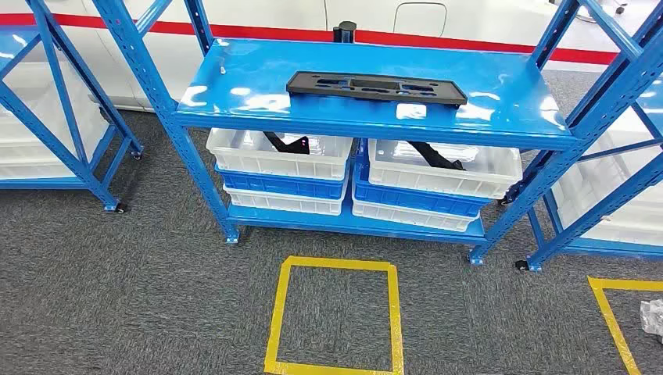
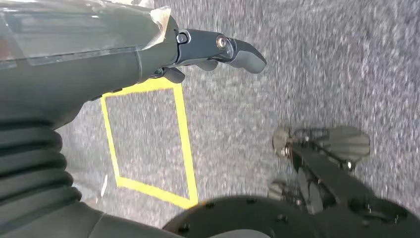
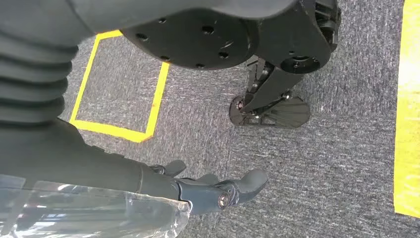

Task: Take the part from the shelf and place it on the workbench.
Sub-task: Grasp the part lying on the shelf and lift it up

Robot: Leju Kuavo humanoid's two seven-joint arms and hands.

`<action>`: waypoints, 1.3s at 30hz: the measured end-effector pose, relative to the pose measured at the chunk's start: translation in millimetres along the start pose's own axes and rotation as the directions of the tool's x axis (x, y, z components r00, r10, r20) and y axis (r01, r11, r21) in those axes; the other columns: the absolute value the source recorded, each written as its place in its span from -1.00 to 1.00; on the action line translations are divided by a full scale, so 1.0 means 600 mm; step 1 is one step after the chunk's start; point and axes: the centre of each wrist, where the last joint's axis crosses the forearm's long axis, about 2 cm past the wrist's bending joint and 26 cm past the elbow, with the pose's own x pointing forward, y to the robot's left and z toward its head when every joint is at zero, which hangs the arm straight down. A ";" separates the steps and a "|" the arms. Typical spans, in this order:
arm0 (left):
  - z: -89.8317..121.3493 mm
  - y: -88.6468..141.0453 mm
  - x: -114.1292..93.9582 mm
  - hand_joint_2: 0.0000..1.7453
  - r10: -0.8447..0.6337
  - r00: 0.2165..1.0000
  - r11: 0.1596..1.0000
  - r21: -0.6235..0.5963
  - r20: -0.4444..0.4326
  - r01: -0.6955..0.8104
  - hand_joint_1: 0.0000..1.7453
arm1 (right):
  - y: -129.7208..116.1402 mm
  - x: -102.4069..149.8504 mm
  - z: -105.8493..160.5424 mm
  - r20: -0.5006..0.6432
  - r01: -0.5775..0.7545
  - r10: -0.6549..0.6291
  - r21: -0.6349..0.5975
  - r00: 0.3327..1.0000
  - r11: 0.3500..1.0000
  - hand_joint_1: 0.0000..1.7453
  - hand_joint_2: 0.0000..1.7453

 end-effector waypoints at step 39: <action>-0.010 -0.009 0.036 -1.00 0.028 0.999 0.990 0.140 0.040 -0.034 -1.00 | -0.085 0.082 -0.011 0.439 0.847 -0.829 0.231 0.348 0.478 -1.00 -1.00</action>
